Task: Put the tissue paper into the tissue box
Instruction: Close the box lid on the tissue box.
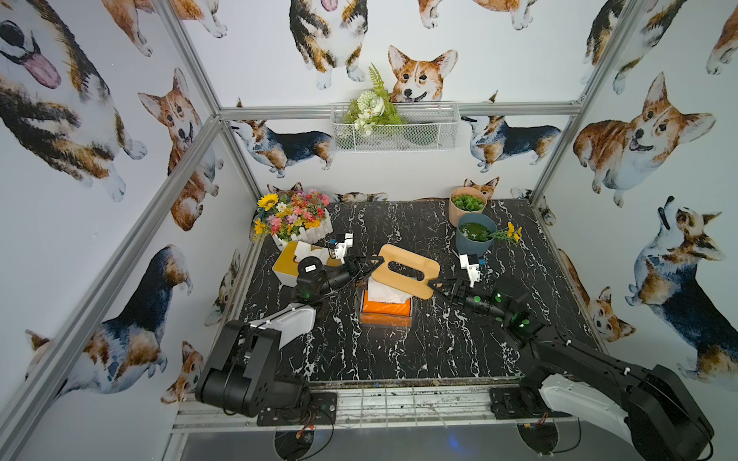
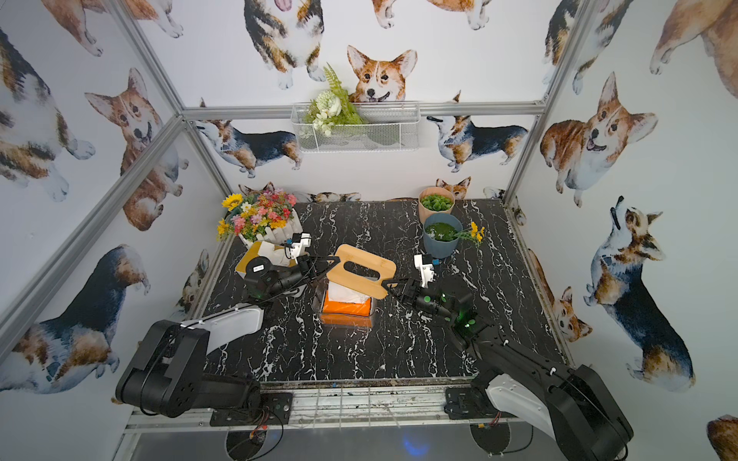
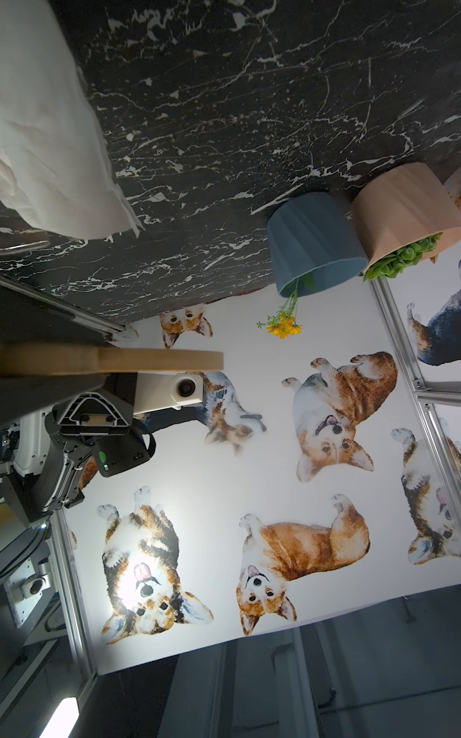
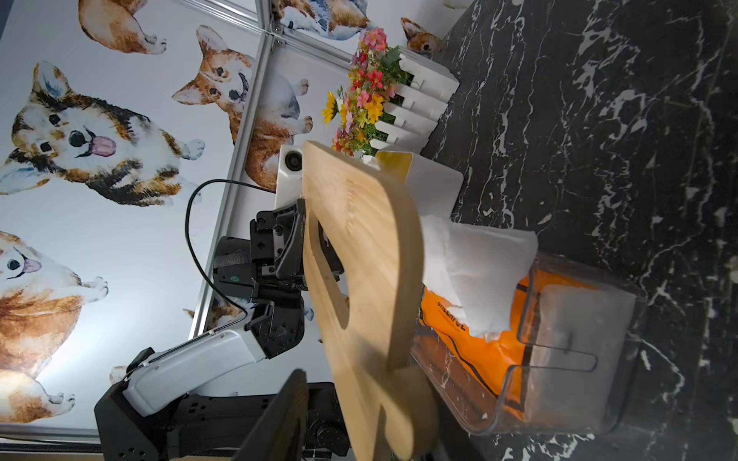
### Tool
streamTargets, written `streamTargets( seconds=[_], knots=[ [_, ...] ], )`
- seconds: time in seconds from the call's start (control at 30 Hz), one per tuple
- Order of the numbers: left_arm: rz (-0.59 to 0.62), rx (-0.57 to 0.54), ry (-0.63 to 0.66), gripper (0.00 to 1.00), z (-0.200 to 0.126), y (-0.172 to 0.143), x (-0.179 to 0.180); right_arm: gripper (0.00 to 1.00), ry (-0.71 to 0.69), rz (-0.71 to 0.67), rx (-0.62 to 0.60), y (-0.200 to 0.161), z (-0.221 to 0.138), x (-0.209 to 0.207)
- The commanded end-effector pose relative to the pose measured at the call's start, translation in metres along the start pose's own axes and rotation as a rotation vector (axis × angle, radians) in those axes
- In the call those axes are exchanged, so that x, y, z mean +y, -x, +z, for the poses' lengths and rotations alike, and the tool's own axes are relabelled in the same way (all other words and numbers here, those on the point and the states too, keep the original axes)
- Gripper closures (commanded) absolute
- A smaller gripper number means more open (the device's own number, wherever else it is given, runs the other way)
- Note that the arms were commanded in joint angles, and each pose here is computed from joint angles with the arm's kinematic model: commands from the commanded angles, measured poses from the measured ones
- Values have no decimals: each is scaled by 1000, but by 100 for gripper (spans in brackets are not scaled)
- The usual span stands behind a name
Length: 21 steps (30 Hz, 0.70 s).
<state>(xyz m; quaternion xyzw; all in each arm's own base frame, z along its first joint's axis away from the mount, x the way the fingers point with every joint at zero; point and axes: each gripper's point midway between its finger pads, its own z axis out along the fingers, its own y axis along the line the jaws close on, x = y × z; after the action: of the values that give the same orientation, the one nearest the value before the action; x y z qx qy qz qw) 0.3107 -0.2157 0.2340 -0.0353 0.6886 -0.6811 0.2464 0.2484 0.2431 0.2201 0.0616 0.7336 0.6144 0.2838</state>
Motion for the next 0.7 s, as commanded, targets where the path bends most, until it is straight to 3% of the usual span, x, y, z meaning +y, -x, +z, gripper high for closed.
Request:
streamTargets(
  seconds=[0.0,0.27,0.37,0.47,0.6,0.67],
  knots=[
    [19,23,-26,100,0,-5,-4,67,134,-67,-15,8,2,35],
    [11,34,-35,99,1,-6,0,89,118,-101,-7,16,13,37],
    [44,36,6,88,2,-3,3,99,89,-89,4,18,21,30],
    [143,27,149,73,-1,3,13,100,69,-69,17,20,27,23],
    [345,-16,383,25,-20,16,13,100,68,-48,30,21,33,18],
    [407,-41,439,12,-29,24,6,100,62,-40,45,23,38,15]
  ],
)
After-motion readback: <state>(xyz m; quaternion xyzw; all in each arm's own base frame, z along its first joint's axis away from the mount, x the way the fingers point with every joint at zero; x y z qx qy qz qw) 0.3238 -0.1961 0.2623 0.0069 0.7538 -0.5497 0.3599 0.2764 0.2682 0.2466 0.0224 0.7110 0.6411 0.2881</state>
